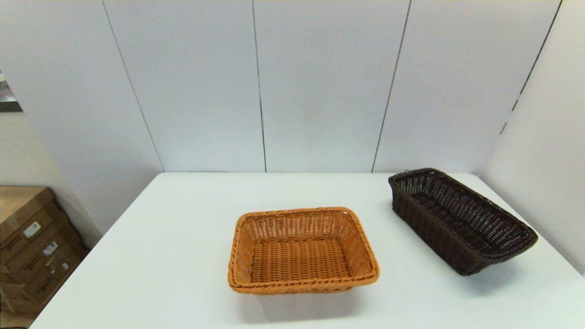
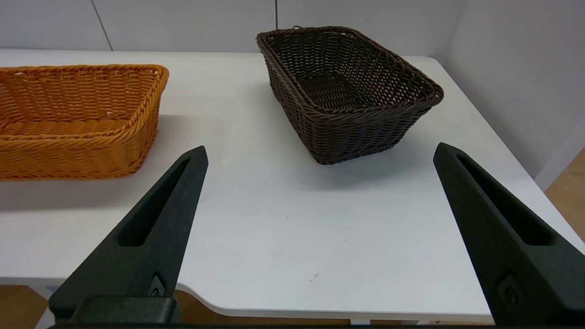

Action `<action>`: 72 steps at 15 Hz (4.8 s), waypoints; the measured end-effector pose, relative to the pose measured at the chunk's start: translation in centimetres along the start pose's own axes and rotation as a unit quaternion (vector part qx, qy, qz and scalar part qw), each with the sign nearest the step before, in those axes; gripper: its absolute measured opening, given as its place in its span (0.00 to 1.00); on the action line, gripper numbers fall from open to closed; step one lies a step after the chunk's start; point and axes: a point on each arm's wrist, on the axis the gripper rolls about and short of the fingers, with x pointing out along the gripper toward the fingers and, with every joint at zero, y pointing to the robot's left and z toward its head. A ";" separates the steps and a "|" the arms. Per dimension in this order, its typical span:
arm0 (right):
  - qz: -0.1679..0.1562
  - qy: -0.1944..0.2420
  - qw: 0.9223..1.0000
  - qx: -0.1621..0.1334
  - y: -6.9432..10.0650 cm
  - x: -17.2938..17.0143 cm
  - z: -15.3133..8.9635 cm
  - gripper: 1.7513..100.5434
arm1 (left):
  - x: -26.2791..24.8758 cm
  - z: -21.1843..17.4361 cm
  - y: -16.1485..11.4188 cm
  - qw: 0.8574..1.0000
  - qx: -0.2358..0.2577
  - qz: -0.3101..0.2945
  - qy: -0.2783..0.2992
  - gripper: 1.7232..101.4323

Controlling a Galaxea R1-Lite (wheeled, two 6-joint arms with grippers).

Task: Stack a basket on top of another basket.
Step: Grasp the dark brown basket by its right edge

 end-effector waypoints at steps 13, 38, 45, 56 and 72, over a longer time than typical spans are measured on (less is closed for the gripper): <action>0.000 0.000 1.000 0.001 0.0 0.0 0.0 0.97 | 0.2 -1.1 -1.1 0.996 0.051 0.035 -0.071 0.96; -0.011 -0.027 1.000 -0.009 -0.1 -1.3 3.5 0.97 | 8.1 -5.0 0.6 0.946 0.204 -0.068 -0.243 0.96; -0.063 0.115 0.991 0.001 -0.3 2.7 14.3 0.97 | 8.1 -5.0 0.6 0.946 0.202 -0.069 -0.242 0.96; -0.208 0.410 0.872 0.169 -0.9 23.4 13.1 0.97 | 8.1 -5.0 0.6 0.948 0.192 -0.071 -0.242 0.96; -0.395 0.441 0.744 0.310 -4.5 32.3 5.8 0.97 | 8.1 -5.0 0.6 0.949 0.190 -0.070 -0.242 0.96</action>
